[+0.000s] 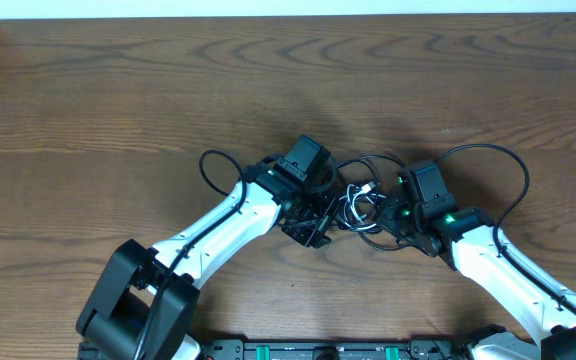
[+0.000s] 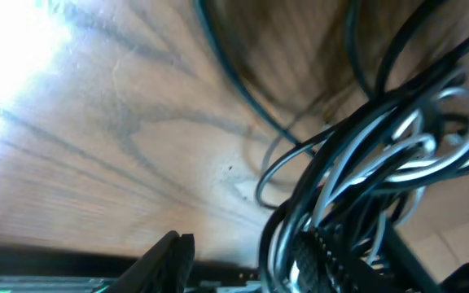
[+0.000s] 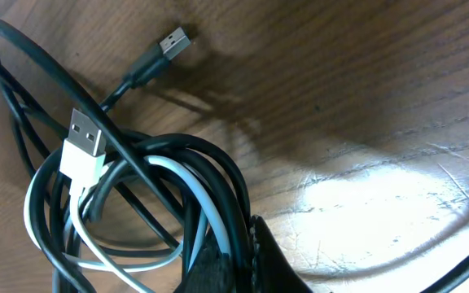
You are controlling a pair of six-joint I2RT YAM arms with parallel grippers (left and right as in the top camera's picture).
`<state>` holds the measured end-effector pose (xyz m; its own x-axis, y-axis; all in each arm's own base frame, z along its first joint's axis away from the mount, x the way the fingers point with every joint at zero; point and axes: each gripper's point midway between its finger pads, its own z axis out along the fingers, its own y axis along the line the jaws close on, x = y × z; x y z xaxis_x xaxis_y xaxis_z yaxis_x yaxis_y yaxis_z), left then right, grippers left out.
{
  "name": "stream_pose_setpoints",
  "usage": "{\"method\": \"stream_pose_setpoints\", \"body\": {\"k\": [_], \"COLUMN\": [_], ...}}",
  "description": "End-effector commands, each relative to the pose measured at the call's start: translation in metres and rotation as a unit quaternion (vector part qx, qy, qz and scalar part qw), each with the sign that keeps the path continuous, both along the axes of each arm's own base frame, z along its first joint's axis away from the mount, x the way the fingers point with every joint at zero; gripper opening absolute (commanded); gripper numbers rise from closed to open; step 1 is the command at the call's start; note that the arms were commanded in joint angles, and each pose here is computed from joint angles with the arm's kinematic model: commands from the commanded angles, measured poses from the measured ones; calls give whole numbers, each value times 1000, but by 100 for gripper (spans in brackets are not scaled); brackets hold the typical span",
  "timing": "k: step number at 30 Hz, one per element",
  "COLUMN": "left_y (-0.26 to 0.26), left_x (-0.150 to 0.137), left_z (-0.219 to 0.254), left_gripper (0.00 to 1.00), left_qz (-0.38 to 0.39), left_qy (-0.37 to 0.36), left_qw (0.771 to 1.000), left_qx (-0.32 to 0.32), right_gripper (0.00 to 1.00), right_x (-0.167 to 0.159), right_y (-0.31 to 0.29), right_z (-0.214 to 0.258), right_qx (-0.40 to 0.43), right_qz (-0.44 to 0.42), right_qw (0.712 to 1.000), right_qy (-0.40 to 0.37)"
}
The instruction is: Untangle cables
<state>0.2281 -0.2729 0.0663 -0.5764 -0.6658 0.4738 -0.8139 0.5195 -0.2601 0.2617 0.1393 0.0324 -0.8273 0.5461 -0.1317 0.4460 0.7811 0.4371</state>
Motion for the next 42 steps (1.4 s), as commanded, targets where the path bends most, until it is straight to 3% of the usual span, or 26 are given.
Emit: {"method": "stream_pose_setpoints", "body": {"k": [1, 3, 11, 16, 19, 26, 32, 36, 42], "left_y": [-1, -7, -19, -3, 6, 1, -6, -13, -15], "left_x": [18, 22, 12, -4, -8, -4, -3, -13, -16], "left_z": [7, 10, 9, 0, -4, -2, 0, -1, -4], "left_gripper": [45, 38, 27, 28, 39, 52, 52, 39, 37], "left_qz": [28, 26, 7, -6, -17, 9, 19, 31, 49], "left_qy": [-35, -47, -56, -28, -26, -20, -21, -5, -10], "left_qw": [999, 999, 998, 999, 998, 999, 999, 999, 997], "left_qx": [4, -7, -4, 34, 52, 44, 35, 39, 60], "right_gripper": [1, 1, 1, 1, 1, 1, 1, 1, 1], "right_x": [-6, -6, -7, -10, -11, -11, -11, -10, -11], "right_y": [1, 1, 0, -1, -1, -1, -1, -1, -1], "right_z": [-4, -4, -5, -6, -6, -6, -6, -6, -6], "right_qx": [4, 4, 3, 0, -1, 0, 0, 0, 1], "right_qz": [2, 2, 2, 2, 2, 2, 2, 2, 3], "right_qw": [1000, 1000, 1000, 1000, 1000, 1000, 1000, 1000, 1000], "right_qy": [15, 15, 17, 24, 26, 25, 26, 25, 27]}}
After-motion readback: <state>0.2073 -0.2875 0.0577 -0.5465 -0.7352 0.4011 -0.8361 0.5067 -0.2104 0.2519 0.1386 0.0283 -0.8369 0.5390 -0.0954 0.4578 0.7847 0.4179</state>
